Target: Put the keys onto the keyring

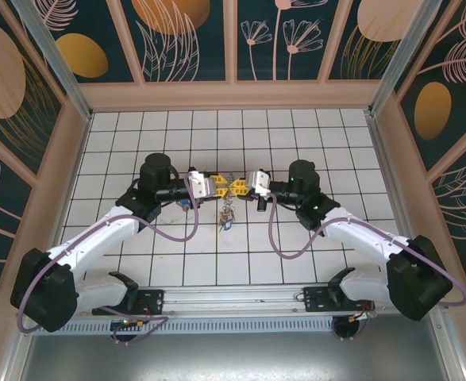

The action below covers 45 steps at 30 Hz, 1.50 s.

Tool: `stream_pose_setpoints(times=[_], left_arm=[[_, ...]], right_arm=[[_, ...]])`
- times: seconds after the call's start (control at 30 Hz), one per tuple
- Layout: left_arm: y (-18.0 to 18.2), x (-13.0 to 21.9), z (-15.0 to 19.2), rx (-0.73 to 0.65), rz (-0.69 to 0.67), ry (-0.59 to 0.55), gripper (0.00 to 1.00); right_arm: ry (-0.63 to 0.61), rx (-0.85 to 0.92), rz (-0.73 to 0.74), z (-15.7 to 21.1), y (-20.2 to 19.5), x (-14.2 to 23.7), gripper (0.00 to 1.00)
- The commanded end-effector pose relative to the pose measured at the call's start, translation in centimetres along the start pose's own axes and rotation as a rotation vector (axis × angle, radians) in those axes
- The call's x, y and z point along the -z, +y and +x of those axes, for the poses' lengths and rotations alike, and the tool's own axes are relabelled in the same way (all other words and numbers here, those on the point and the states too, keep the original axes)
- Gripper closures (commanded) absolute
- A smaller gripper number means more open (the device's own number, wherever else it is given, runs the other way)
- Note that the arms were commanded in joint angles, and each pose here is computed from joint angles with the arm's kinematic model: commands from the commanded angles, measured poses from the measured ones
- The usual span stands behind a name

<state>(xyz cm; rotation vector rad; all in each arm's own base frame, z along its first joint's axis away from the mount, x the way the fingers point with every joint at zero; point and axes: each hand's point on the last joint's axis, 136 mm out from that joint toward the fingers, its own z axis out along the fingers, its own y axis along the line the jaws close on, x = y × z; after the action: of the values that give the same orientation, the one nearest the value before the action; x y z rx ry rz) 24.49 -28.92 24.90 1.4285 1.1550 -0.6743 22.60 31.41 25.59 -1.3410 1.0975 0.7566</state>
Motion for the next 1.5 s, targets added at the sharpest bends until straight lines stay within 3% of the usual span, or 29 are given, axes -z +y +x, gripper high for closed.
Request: stream_pose_setpoints(times=[0.0, 0.27, 0.33, 0.4, 0.53, 0.63, 0.8, 1.0, 1.47], left_arm=[[-0.5, -0.1, -1.3, -0.016, 0.060, -0.044, 0.80], [-0.5, -0.4, -2.0, -0.005, 0.093, -0.072, 0.83], [-0.5, -0.5, -2.2, 0.004, 0.104, -0.082, 0.87], [-0.4, -0.6, -2.3, 0.007, 0.108, -0.087, 1.00], [0.1, -0.8, -1.4, 0.009, 0.089, -0.028, 1.00], [0.7, -0.6, -0.1, -0.010, 0.054, 0.063, 1.00], [1.4, 0.0, 2.3, -0.058, 0.018, 0.229, 1.00], [1.3, 0.2, 4.4, -0.089, 0.016, 0.354, 1.00], [1.8, -0.1, 2.7, -0.101, 0.022, 0.312, 1.00]], right_arm=[[-0.027, 0.058, 0.018, -1.4, -0.3, 0.4, 1.00], [-0.002, 0.069, -0.001, -1.0, 0.2, 0.0, 1.00], [-0.001, 0.071, -0.004, -0.9, 0.3, -0.2, 1.00], [-0.003, 0.069, -0.002, -0.9, 0.3, -0.3, 1.00], [0.024, 0.065, 0.004, -0.3, 0.2, -0.3, 1.00], [0.155, 0.083, -0.039, 2.0, 0.8, -0.2, 0.82], [0.290, 0.088, -0.077, 3.9, 1.1, 0.5, 0.74], [0.277, 0.079, -0.032, 3.3, 0.0, 0.2, 0.73], [0.220, 0.032, -0.005, 2.7, -0.9, -2.5, 0.72]])
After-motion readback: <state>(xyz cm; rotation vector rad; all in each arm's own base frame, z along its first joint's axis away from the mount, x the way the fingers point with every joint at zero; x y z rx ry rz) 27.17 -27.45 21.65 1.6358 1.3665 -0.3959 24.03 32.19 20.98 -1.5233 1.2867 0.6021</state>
